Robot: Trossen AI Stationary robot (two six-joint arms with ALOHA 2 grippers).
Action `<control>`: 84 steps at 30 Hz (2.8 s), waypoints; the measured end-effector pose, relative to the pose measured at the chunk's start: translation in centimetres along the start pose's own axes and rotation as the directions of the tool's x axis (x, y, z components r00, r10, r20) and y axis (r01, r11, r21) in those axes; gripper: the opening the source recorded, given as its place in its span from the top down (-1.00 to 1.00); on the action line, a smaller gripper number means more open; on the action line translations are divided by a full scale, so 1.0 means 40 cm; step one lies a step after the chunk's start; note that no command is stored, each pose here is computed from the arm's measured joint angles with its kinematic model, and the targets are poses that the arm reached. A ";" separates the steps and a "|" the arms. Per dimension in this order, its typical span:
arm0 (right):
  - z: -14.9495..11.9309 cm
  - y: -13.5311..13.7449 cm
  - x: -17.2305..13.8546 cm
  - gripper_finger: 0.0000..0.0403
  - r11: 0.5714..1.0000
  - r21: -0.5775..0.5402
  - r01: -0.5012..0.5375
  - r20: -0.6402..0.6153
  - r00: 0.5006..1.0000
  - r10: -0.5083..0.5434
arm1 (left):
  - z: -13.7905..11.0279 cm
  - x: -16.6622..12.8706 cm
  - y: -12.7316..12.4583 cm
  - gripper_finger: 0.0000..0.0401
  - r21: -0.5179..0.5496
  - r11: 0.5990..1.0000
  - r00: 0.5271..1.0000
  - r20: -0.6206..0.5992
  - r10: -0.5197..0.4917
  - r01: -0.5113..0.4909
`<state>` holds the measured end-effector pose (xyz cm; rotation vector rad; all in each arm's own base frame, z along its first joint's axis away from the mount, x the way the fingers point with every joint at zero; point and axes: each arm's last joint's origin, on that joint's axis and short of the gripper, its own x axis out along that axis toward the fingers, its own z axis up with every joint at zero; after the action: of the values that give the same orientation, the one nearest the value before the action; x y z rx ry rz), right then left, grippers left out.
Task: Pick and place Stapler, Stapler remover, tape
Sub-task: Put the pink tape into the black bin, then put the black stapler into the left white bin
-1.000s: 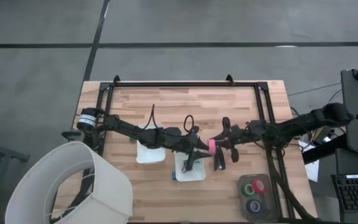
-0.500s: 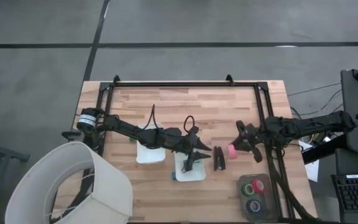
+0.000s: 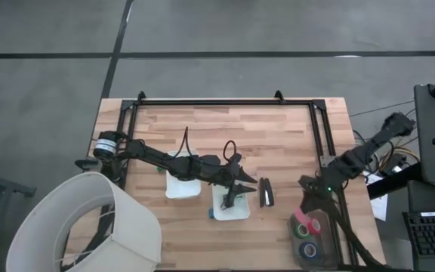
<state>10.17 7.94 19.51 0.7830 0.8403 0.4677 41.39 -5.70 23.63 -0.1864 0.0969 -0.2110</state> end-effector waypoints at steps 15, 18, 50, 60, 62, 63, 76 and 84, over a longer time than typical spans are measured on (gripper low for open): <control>-0.116 0.021 0.094 0.62 0.919 0.225 0.325 -0.294 0.921 -0.253 | 0.004 0.000 0.005 0.31 -0.074 0.996 0.999 0.012 0.047 -0.046; -0.114 0.028 0.104 0.52 0.916 0.215 0.339 -0.300 0.915 -0.268 | 0.004 0.000 0.005 0.31 -0.079 0.996 0.999 0.012 0.047 -0.045; 0.027 0.137 0.049 0.83 0.747 -0.446 0.493 0.389 0.858 -0.335 | 0.021 -0.038 0.011 0.31 -0.203 0.964 0.981 -0.127 0.147 -0.171; 0.051 0.149 0.007 0.96 0.582 -0.494 0.647 0.589 0.740 -0.323 | 0.029 -0.038 0.027 0.31 -0.239 0.932 0.959 -0.140 0.245 -0.273; 0.056 0.159 -0.003 0.96 0.589 -0.504 0.632 0.609 0.743 -0.277 | 0.037 -0.036 0.025 0.31 -0.209 0.940 0.960 -0.134 0.244 -0.269; 0.057 0.163 -0.007 0.96 0.591 -0.513 0.623 0.614 0.747 -0.255 | 0.042 -0.033 0.024 0.31 -0.193 0.945 0.961 -0.131 0.243 -0.265; 0.014 0.095 -0.079 0.96 0.638 -0.601 0.480 0.627 0.779 0.004 | 0.065 -0.026 0.016 0.31 -0.015 0.991 0.972 -0.195 0.130 -0.135; -0.025 0.031 -0.136 0.96 0.625 -0.713 0.319 0.578 0.771 0.266 | 0.057 -0.013 0.035 0.31 0.126 0.987 0.955 -0.268 0.128 -0.096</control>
<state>6.04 5.64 22.65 0.0445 -0.0709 0.4370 41.44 -3.84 25.64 -0.0384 0.3715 -0.1273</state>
